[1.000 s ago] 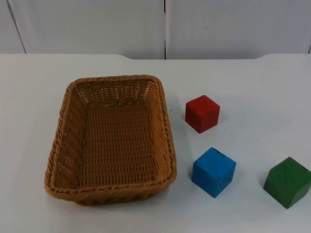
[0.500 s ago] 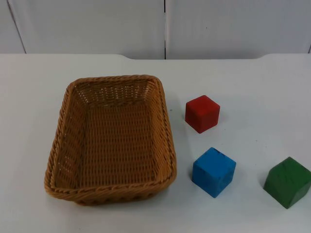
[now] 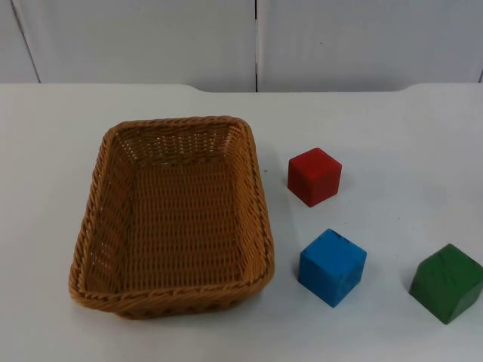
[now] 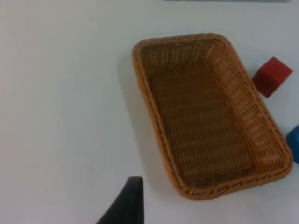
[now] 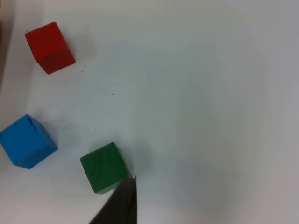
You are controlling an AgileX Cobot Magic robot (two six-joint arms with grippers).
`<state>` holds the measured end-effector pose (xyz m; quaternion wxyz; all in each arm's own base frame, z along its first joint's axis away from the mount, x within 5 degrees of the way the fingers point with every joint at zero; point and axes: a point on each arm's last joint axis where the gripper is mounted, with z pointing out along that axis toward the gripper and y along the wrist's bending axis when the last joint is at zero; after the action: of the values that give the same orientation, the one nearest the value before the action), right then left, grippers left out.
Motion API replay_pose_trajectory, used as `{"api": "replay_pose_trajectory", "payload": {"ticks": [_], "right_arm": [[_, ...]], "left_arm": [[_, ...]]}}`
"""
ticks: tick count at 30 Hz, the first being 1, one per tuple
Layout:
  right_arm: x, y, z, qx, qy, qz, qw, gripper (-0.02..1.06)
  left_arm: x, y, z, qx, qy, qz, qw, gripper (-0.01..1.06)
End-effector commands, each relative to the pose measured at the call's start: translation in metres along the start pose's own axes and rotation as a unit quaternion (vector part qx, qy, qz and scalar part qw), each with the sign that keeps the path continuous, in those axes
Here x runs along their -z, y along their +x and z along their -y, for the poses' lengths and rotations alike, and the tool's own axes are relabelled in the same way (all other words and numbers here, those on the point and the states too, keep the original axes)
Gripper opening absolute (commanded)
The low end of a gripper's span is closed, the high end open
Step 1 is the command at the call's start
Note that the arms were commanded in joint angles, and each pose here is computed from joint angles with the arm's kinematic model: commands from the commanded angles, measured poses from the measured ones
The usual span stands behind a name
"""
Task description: Pick up one cube with each hand and place exactly two cubes into the same basket, leaving the remaining cube outside.
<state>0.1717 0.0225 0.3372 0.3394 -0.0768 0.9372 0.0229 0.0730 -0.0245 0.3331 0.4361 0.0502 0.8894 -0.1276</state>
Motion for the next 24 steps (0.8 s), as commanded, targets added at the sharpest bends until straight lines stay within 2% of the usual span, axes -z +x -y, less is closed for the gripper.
{"api": "replay_pose_trajectory", "payload": {"ticks": [1,13,20,24], "right_arm": [[-0.007,-0.010,0.000,0.001,-0.005,0.001,1.0000,1.05],[-0.059,-0.042,-0.006,0.008,-0.054,-0.040,0.9977,1.05],[-0.079,-0.053,-0.005,0.005,-0.056,-0.057,0.9968,1.05],[-0.095,-0.062,-0.009,0.008,-0.082,-0.061,0.9947,1.05]], "left_arm": [[-0.003,-0.006,0.002,-0.003,0.019,0.011,1.000,1.05],[-0.034,-0.021,0.007,-0.023,0.101,-0.023,0.994,1.05],[-0.050,-0.025,0.005,-0.024,0.117,-0.048,0.992,1.03],[-0.061,-0.036,0.002,-0.025,0.123,-0.059,0.990,1.02]]}}
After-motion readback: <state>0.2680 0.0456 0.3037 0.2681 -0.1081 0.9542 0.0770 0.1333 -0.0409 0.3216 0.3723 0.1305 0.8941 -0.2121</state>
